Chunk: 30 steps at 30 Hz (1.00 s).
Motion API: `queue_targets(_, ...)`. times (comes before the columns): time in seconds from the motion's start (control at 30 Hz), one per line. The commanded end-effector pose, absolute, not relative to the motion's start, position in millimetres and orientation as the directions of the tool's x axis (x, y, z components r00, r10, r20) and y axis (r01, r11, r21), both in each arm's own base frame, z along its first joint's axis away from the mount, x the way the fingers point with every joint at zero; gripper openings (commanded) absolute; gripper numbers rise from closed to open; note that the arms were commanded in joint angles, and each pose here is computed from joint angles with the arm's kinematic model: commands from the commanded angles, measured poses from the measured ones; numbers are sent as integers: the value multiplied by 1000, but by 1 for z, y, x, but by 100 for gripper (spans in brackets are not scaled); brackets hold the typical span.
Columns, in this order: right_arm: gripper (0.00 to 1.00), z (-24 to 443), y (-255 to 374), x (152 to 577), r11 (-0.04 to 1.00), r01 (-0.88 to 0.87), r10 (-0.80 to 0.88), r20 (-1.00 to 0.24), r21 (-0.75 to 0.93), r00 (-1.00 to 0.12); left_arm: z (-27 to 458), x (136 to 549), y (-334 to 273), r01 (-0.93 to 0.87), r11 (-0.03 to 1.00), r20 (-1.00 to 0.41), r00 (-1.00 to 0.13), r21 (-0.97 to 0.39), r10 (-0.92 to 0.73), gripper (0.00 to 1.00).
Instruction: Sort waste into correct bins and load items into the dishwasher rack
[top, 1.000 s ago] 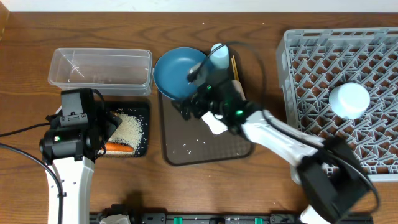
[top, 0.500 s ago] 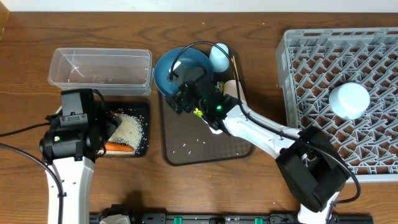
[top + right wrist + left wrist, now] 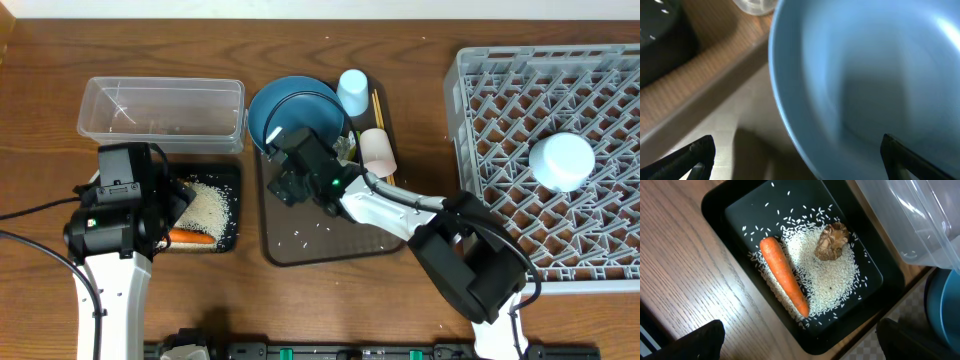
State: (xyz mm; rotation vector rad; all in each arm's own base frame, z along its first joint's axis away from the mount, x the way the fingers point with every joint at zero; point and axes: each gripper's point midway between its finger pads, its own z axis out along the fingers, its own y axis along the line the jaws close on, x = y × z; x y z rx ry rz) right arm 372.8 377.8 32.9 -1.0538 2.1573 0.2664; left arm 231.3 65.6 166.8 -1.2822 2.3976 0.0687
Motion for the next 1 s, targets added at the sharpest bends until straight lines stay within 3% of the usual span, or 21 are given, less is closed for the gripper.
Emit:
queue_targets(0.0,97,40,388,369,628,-768,-612,-688,-125,-389,167,231,68,-806,575,-390,-490,-140,-780,98)
queue_targets(0.1,85,38,387,365,624,-772,-621,-678,-124,-393,167,231,68,-806,575,-390,-489,-139,-780,98)
queue_targets(0.23,57,33,384,361,619,-776,-637,-656,-122,-405,167,231,68,-806,575,-390,-490,-140,-780,98)
queue_targets(0.67,14,27,380,353,612,-782,-659,-622,-118,-422,167,231,68,-806,575,-389,-490,-139,-780,98)
queue_targets(0.8,7,31,388,349,600,-791,-661,-629,-118,-408,167,231,68,-806,575,-390,-490,-140,-780,98)
queue_targets(0.97,8,42,401,346,586,-801,-656,-651,-120,-382,167,231,68,-806,575,-390,-490,-140,-780,98)
